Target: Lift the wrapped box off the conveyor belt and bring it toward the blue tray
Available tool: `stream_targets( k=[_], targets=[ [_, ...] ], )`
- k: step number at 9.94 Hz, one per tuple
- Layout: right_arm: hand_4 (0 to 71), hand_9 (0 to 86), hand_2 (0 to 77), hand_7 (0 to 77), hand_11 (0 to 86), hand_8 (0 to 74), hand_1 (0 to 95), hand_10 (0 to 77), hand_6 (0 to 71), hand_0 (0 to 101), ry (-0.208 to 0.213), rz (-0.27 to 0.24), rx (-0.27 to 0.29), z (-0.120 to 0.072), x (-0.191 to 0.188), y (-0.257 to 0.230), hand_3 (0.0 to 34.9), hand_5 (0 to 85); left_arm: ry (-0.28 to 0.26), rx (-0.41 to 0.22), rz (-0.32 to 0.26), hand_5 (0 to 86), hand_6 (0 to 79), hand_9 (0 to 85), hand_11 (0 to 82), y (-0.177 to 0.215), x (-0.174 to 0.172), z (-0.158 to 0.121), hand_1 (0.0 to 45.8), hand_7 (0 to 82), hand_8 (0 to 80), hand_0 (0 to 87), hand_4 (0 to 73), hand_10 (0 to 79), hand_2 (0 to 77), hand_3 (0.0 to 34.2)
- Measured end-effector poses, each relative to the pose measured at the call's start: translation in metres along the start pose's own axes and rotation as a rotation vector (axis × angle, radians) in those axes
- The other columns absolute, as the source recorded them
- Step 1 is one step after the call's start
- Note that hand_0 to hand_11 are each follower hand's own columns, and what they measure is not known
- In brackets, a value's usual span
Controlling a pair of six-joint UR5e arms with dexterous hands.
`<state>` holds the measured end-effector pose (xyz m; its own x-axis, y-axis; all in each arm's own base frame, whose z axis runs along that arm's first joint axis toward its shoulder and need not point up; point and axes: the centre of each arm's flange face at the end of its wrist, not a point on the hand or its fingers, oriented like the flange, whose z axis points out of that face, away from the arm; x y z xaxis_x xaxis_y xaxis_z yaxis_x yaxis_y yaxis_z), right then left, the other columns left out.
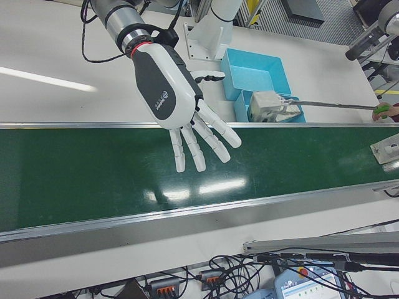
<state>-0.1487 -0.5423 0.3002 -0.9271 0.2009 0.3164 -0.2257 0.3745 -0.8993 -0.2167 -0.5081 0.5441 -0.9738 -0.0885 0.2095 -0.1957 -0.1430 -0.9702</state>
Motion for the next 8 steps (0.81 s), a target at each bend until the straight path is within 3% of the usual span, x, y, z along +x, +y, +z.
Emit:
stream_targets(
  k=[5, 8],
  targets=[
    [0.5, 1.6, 13.6, 0.0, 1.6, 1.6, 16.4, 0.0, 0.0, 48, 0.012, 0.02, 0.008, 0.0014, 0.0063, -0.0022, 29.7, 1.1, 0.0, 0.0, 0.0, 1.1, 0.0, 0.0, 0.0, 0.0, 0.0, 0.0, 0.0, 0.0, 0.0, 0.0, 0.0, 0.0, 0.5, 0.0],
    [0.5, 1.6, 15.3, 0.0, 1.6, 1.6, 16.4, 0.0, 0.0, 48, -0.001, 0.024, 0.014, 0.0008, -0.0027, -0.0053, 29.7, 1.1, 0.0, 0.0, 0.0, 1.1, 0.0, 0.0, 0.0, 0.0, 0.0, 0.0, 0.0, 0.0, 0.0, 0.0, 0.0, 0.5, 0.5, 0.0]
  ],
)
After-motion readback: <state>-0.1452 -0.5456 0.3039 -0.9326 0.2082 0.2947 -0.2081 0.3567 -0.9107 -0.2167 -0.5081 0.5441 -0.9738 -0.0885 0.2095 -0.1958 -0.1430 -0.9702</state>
